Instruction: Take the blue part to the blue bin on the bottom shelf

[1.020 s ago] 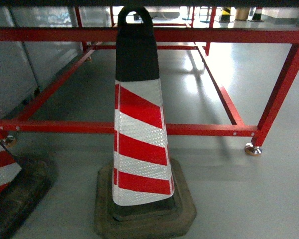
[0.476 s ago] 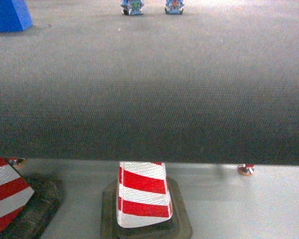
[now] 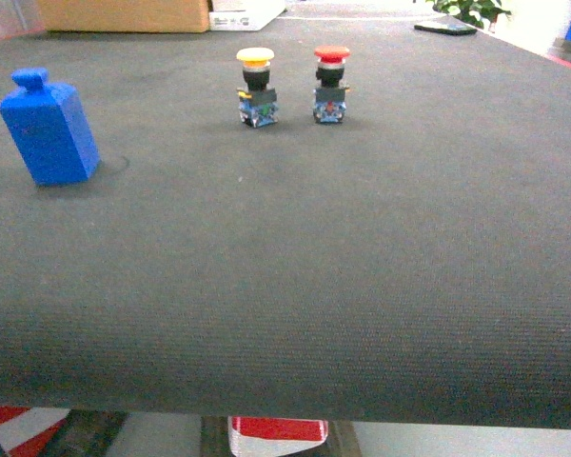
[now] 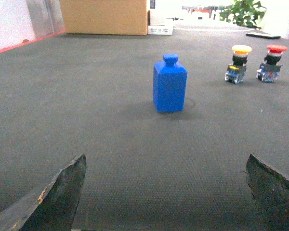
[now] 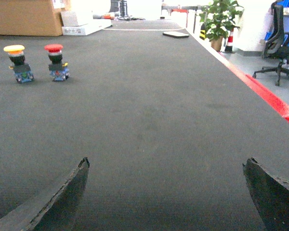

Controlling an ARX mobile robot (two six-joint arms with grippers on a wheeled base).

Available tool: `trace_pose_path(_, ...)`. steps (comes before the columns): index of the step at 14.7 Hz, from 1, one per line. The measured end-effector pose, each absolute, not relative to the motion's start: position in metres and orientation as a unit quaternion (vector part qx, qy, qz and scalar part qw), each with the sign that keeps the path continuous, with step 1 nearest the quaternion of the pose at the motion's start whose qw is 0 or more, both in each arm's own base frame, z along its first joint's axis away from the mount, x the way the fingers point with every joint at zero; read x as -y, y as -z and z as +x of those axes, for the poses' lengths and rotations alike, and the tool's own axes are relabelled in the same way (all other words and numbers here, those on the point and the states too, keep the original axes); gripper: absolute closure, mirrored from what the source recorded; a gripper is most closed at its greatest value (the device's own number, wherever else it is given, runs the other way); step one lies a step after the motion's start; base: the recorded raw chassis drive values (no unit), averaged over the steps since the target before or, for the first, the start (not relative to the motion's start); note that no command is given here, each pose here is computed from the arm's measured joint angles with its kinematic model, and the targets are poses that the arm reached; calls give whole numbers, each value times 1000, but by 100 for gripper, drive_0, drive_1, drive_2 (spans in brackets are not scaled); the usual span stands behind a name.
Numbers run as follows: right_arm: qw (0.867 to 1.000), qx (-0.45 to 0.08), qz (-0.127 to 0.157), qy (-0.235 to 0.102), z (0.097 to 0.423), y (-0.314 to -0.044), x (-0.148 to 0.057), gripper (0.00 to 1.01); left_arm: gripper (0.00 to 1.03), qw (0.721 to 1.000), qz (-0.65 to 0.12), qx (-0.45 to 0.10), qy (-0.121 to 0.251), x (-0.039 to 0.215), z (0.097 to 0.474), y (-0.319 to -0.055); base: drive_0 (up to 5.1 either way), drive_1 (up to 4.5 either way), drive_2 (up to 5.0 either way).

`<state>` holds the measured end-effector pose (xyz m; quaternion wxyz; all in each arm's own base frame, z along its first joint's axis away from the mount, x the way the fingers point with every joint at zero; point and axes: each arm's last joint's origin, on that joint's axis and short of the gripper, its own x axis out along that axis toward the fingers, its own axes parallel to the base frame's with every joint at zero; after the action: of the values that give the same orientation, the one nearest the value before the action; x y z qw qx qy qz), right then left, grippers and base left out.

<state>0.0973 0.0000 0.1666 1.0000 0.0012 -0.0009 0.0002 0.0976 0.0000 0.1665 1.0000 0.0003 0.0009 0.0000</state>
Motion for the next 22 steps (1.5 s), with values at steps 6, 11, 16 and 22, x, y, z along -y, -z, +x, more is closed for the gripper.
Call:
trace_pose_path(6,1000,3,1,0,97,-167,0,3,5,1000,0,0,0,0,98,-167,0,0,0)
trace_pose_path(11,1000,1,1,0,97,-167,0,3,5,1000,0,-1,0,0,98,-166,0,0,0)
trace_pose_path(16,1000,1,1,0,97,-167,0,3,5,1000,0,-1,0,0,98,-166,0,0,0)
trace_pose_path(22,1000,1,1,0,97,-167,0,3,5,998,-10,-55,-30,1,97,-164,0,0,0)
